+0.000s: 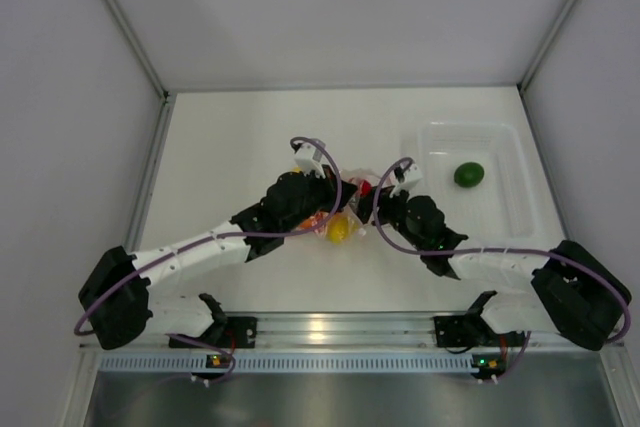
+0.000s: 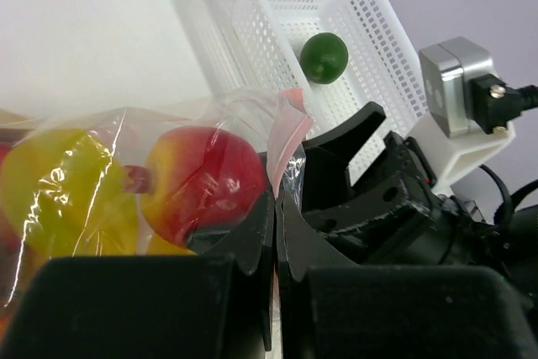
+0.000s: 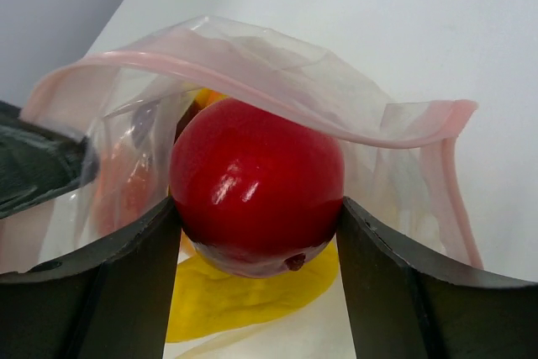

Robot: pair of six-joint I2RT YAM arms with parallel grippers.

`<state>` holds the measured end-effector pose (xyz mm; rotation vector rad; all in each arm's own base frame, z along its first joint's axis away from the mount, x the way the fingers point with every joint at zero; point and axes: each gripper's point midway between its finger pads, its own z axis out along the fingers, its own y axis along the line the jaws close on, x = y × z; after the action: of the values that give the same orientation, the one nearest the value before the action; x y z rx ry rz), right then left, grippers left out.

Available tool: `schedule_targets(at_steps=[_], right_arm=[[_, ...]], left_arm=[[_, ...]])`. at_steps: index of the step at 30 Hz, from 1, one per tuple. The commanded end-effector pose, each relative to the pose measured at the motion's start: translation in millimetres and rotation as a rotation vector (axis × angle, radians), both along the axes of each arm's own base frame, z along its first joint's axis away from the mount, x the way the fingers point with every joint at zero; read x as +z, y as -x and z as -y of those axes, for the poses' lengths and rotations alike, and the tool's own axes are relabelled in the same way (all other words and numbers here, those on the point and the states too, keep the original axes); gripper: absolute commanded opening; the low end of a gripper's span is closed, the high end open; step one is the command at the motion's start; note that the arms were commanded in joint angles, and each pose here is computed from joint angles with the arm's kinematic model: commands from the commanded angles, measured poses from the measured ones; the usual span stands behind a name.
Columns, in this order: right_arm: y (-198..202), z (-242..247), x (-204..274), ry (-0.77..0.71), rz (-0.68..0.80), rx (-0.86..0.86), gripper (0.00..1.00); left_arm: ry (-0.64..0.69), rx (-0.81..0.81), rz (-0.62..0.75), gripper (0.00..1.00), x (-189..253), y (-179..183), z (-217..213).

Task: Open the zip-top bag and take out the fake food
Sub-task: Pick up the fake fruit from the zipper food storage bag.

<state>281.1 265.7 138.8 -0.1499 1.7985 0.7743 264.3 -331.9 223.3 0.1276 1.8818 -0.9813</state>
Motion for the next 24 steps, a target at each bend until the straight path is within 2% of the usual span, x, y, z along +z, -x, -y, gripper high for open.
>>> schedule_targets(at_steps=[1, 11, 24], right_arm=[[11, -2, 16, -0.001, 0.043, 0.036, 0.28], [21, 18, 17, 0.045, 0.019, 0.002, 0.27], [35, 40, 49, 0.066, 0.045, -0.015, 0.26]], left_arm=[[0.028, 0.037, 0.039, 0.0, 13, -8, -1], [0.025, 0.095, 0.06, 0.0, 17, -13, -11], [0.031, 0.195, 0.044, 0.0, 11, -26, -31]])
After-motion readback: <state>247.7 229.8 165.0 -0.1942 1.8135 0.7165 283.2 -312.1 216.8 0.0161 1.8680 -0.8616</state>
